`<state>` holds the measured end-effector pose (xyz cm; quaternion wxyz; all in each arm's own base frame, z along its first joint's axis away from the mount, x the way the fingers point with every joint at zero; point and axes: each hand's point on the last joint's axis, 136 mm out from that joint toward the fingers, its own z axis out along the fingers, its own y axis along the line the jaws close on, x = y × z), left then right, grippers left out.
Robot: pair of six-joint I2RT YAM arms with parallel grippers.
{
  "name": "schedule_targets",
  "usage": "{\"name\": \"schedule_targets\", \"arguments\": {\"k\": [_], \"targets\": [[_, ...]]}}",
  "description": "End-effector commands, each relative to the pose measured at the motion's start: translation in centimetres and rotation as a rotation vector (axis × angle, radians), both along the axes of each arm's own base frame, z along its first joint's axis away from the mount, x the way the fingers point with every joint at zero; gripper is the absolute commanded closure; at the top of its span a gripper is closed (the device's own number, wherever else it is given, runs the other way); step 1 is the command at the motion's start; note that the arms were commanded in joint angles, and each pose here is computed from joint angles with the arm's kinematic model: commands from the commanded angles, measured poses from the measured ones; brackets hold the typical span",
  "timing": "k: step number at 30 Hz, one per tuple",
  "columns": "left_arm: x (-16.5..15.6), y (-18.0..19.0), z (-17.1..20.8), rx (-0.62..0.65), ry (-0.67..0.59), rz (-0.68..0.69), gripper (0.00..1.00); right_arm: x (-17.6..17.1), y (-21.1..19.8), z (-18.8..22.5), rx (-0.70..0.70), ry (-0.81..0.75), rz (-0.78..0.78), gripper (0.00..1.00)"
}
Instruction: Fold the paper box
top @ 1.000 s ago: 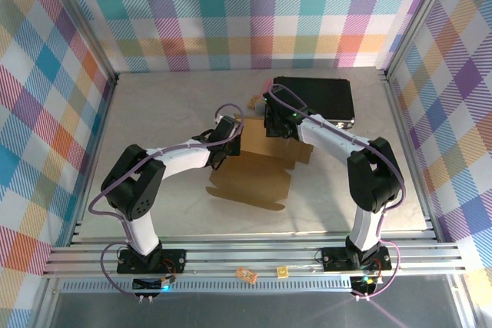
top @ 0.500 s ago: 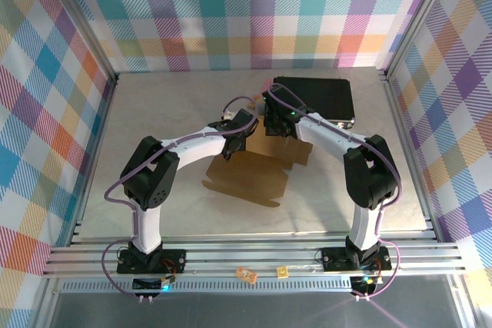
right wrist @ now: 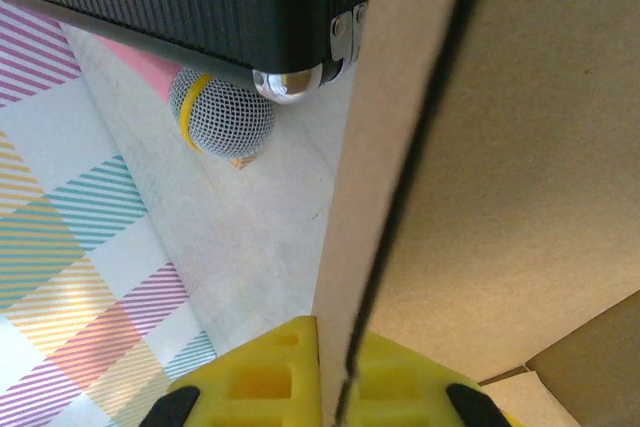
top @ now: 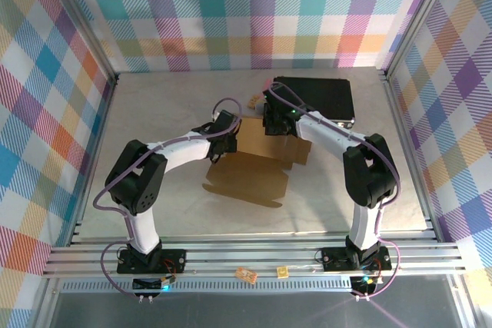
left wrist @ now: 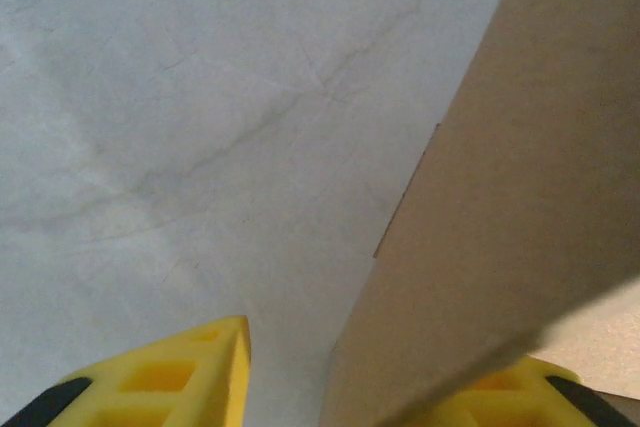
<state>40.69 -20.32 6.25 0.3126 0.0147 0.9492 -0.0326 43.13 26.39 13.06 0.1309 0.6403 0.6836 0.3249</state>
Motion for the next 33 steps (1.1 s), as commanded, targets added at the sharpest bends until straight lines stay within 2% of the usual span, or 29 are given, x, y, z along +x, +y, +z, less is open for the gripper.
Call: {"name": "schedule_targets", "arguments": {"k": [1, 5, 9, 12, 15, 17, 18, 21, 24, 28, 29, 31, 32, 33], "targets": [[1.8, 0.4, 0.3, -0.058, -0.02, -0.036, 0.61, -3.8, 0.1, -2.7, 0.001, 0.207, 0.032, 1.0], [2.7, 0.1, 0.3, -0.089, -0.016, -0.063, 0.6, -3.7, 0.4, -2.7, 0.014, 0.209, 0.044, 1.0], [3.3, 0.2, 0.7, -0.096, -0.038, -0.065, 0.55, -3.8, 0.4, -2.8, 0.01, 0.215, 0.049, 1.0], [3.7, 0.5, 1.1, -0.094, -0.05, -0.056, 0.56, -3.7, 0.1, -2.8, 0.009, 0.219, 0.048, 1.0], [3.9, 0.5, 1.2, -0.099, -0.049, -0.055, 0.75, -3.6, 0.0, -2.7, 0.008, 0.218, 0.045, 1.0], [3.9, 0.9, 1.0, -0.085, -0.044, -0.034, 0.96, -3.5, 0.1, -2.6, 0.009, 0.214, 0.047, 1.0], [3.9, 1.3, 0.8, -0.072, -0.037, -0.012, 1.0, -3.5, 0.1, -2.6, 0.008, 0.215, 0.047, 1.0], [3.7, 2.5, 0.4, -0.031, -0.022, 0.061, 1.0, -3.5, 0.1, -2.5, 0.003, 0.217, 0.048, 1.0], [2.8, 4.1, -0.5, 0.084, 0.024, 0.139, 1.0, -3.4, 0.0, -2.4, -0.002, 0.216, 0.046, 1.0], [2.3, 2.9, -0.7, 0.044, 0.007, 0.11, 1.0, -3.3, 0.3, -2.5, 0.004, 0.219, 0.055, 1.0], [2.3, 2.6, -0.5, 0.025, 0.0, 0.093, 0.95, -3.3, 0.3, -2.4, 0.002, 0.218, 0.057, 1.0], [2.2, 1.9, 0.2, -0.01, -0.014, 0.058, 0.71, -3.4, 0.2, -2.4, -0.004, 0.219, 0.057, 1.0], [2.2, 1.6, 0.7, -0.025, -0.024, 0.039, 0.62, -3.4, 0.0, -2.4, -0.009, 0.219, 0.057, 1.0], [2.2, 1.5, 1.2, -0.033, -0.033, 0.028, 0.58, -3.5, 0.0, -2.5, -0.012, 0.222, 0.056, 1.0]]}}
